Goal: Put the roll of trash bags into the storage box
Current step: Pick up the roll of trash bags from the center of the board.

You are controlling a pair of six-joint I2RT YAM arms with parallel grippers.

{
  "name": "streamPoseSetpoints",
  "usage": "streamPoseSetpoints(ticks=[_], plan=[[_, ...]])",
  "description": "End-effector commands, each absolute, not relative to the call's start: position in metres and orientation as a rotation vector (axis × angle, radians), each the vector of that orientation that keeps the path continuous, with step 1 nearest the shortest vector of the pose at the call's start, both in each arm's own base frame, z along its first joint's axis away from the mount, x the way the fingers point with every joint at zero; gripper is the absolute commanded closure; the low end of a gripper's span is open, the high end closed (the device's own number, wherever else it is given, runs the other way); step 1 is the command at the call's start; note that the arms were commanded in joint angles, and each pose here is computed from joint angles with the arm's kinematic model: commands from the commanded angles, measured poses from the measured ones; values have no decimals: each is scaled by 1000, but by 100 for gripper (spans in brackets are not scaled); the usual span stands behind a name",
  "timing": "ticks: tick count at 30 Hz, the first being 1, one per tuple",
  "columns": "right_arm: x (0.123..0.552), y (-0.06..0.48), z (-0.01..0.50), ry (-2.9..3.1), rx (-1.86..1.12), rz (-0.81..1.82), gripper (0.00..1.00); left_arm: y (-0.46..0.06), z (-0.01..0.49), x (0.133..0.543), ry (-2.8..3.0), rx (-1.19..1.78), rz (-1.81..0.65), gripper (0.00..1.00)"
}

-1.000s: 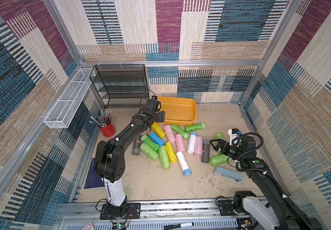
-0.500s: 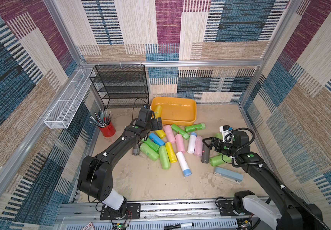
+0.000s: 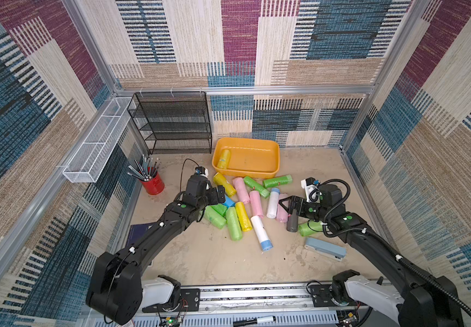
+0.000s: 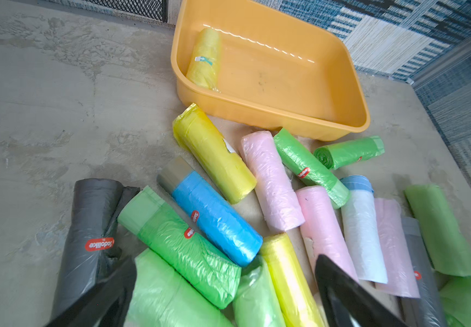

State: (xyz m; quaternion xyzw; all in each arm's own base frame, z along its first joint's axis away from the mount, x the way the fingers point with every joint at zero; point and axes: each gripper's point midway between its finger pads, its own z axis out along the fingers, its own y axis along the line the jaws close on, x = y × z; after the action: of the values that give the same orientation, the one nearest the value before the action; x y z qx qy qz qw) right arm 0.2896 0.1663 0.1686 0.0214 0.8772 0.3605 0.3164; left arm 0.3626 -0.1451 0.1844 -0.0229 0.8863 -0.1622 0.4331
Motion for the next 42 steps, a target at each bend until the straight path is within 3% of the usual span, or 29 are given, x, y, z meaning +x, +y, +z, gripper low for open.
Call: streamPoseSetpoints(ticks=[1, 17, 31, 36, 42], plan=[[290, 170, 166, 2326, 86, 936, 1, -143, 189, 355, 2195, -89, -439, 1], [257, 208, 120, 2532, 66, 886, 1, -131, 183, 341, 2205, -98, -409, 1], [240, 240, 83, 2668, 12, 838, 0, -139, 203, 326, 2143, -123, -553, 0], [236, 247, 69, 2718, 10, 815, 13, -143, 199, 326, 2156, -121, -581, 1], [234, 255, 63, 2735, -1, 816, 17, -146, 197, 327, 2161, -108, -591, 0]])
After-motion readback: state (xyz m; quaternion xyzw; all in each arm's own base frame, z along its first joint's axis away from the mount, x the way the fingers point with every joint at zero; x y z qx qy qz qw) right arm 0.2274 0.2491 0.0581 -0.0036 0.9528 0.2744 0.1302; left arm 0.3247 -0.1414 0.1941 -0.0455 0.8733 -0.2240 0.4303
